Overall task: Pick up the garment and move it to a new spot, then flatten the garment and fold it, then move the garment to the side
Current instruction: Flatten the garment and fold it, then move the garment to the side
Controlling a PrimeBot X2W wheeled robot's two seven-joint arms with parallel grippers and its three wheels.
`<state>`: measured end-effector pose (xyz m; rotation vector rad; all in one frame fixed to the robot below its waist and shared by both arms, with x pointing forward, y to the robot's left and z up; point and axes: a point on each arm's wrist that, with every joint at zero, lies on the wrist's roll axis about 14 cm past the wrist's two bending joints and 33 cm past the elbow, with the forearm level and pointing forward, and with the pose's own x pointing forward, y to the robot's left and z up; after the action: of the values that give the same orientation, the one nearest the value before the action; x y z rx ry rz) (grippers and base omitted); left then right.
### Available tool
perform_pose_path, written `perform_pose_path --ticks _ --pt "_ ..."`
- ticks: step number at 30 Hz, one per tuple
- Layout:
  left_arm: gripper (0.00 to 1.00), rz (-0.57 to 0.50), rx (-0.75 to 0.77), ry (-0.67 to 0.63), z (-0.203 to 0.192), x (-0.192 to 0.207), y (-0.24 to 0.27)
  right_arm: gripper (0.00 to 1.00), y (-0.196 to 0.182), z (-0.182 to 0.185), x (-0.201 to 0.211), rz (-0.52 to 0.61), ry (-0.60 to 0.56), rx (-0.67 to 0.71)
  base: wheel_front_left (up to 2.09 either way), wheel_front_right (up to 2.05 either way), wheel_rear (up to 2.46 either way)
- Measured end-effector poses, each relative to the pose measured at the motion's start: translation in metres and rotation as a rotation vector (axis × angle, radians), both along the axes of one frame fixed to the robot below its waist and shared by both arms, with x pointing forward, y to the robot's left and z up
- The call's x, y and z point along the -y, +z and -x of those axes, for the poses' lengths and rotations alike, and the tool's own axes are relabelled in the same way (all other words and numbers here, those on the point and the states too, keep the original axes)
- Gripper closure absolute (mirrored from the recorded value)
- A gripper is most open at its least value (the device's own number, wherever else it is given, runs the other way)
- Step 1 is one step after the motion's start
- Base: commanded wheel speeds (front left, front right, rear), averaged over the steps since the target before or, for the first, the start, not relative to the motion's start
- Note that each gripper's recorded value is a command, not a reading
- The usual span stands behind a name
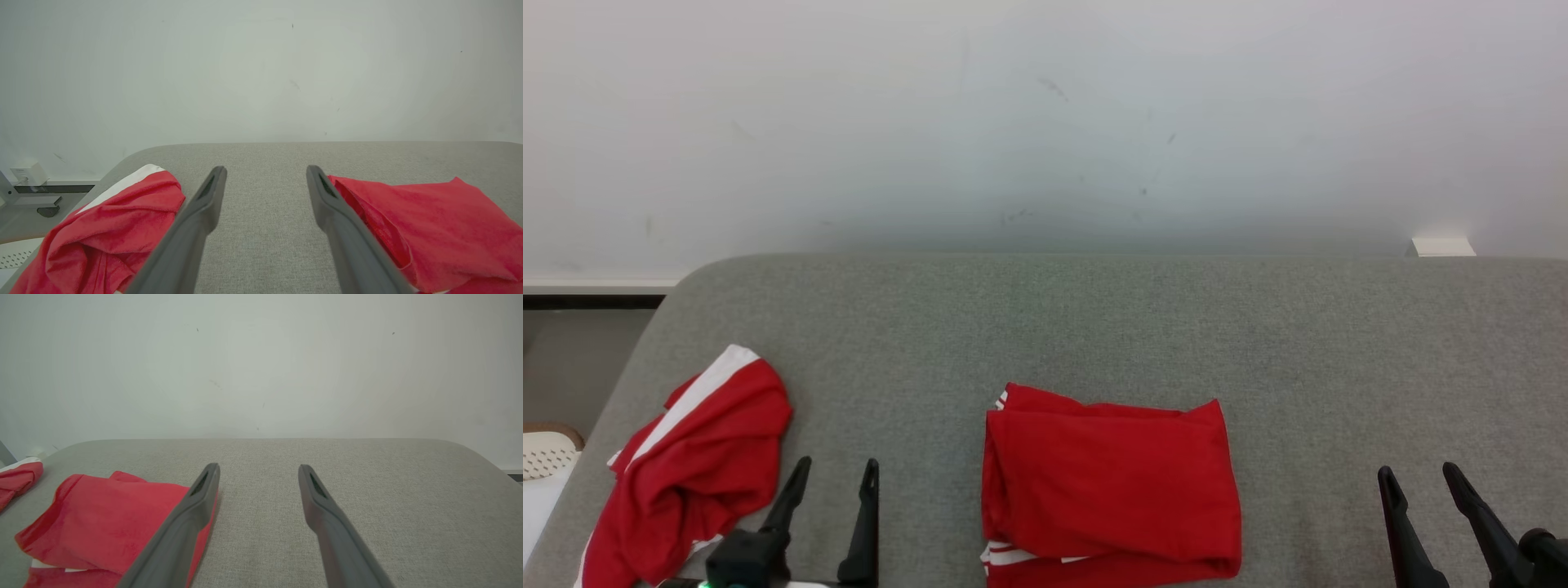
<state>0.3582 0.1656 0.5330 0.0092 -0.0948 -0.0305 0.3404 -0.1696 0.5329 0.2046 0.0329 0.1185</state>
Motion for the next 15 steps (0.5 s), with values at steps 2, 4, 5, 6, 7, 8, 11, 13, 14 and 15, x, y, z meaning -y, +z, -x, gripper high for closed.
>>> perform_pose_path --ticks 2,4,5,6,7,8,11,13,14,15 --pt "0.0 -0.002 0.001 -0.001 0.0003 0.0001 0.0005 0.0 0.0001 0.0009 0.0003 0.001 -0.001 -0.002 0.0 0.0 0.0" --pt "0.0 -0.004 0.0 -0.002 0.0004 0.0 0.0004 0.0 0.0003 0.001 0.0004 0.001 -0.001 -0.003 0.0 0.0 0.0" --pt "0.0 -0.004 0.0 -0.002 0.0004 0.0 0.0004 0.0 0.0006 0.0009 0.0004 0.002 -0.002 -0.002 0.0 0.0 0.0" --pt "0.0 -0.004 0.0 -0.002 0.0005 0.0002 0.0003 0.0 0.0009 0.0009 0.0005 0.003 -0.002 -0.002 0.0 0.0 0.0" --pt "0.0 -0.004 0.0 -0.003 0.0005 0.0003 0.0003 0.0 0.001 0.0008 0.0006 0.003 -0.003 -0.002 0.0 0.0 0.0" --pt "0.0 -0.005 0.0 -0.002 0.0005 0.0001 0.0003 0.0 0.0008 0.0007 0.0005 0.003 -0.002 -0.004 0.0 0.0 0.0" --pt "0.0 -0.006 -0.001 0.001 0.0004 -0.0002 -0.0001 0.0 0.0006 0.0003 0.0001 0.002 -0.002 -0.004 0.0 0.0 0.0" --pt "0.0 -0.007 -0.002 0.0 0.0004 -0.0002 -0.0002 0.0 0.0005 -0.0001 0.0003 0.002 -0.002 -0.005 0.0 0.0 0.0" --pt "0.0 -0.007 -0.001 0.001 0.0002 -0.0005 0.0 0.0 0.0003 -0.0004 0.0003 0.002 -0.003 -0.006 0.0 0.0 0.0" --pt "0.0 -0.007 0.0 0.003 -0.0001 -0.0009 0.0002 0.0 0.0001 -0.0007 0.0003 0.002 -0.002 -0.006 0.0 0.0 0.0"
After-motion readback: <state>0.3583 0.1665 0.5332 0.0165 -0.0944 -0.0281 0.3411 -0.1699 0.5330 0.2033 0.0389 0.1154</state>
